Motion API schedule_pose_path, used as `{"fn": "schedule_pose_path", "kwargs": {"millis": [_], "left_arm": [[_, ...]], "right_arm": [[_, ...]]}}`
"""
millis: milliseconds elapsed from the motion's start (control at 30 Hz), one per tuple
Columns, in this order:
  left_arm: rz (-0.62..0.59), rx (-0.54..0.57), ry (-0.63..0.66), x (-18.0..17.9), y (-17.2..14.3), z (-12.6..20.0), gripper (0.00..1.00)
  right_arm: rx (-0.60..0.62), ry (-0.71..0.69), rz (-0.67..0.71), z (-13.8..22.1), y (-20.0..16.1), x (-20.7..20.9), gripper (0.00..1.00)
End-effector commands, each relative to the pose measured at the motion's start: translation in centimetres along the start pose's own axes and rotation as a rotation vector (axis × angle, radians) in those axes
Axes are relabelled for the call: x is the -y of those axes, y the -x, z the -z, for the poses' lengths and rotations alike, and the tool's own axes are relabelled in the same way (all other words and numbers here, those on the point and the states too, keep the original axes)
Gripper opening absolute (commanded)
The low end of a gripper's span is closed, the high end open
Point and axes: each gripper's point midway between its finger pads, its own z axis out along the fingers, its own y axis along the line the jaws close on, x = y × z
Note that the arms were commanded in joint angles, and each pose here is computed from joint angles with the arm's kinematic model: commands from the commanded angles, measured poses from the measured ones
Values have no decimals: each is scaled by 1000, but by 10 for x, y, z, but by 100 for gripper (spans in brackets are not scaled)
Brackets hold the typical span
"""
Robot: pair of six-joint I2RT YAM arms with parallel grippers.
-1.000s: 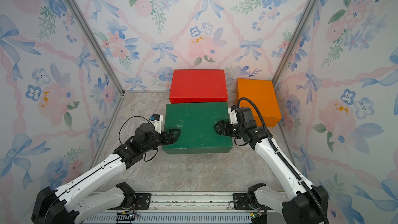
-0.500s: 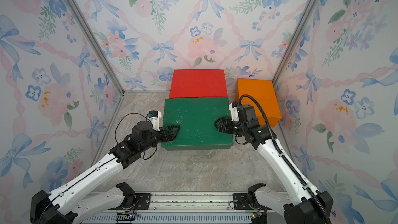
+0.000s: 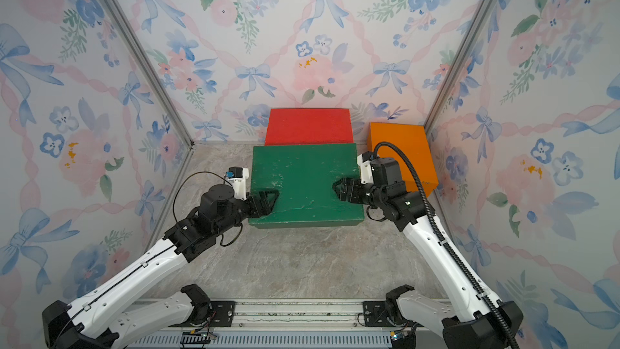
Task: Stack the shoeboxes
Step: Pick up the shoebox from the center of the board.
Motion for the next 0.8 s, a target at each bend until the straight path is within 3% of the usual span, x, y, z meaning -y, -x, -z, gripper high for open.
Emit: {"fn": "schedule_pose_path", "kwargs": {"millis": [0, 767], "left_arm": [[-69, 58, -442, 108, 33, 35, 90], [-107, 114, -462, 132, 67, 37, 90]], "right_arm": [[-94, 268, 94, 5, -19, -66, 87], [-23, 300, 123, 18, 10, -85, 86]]}}
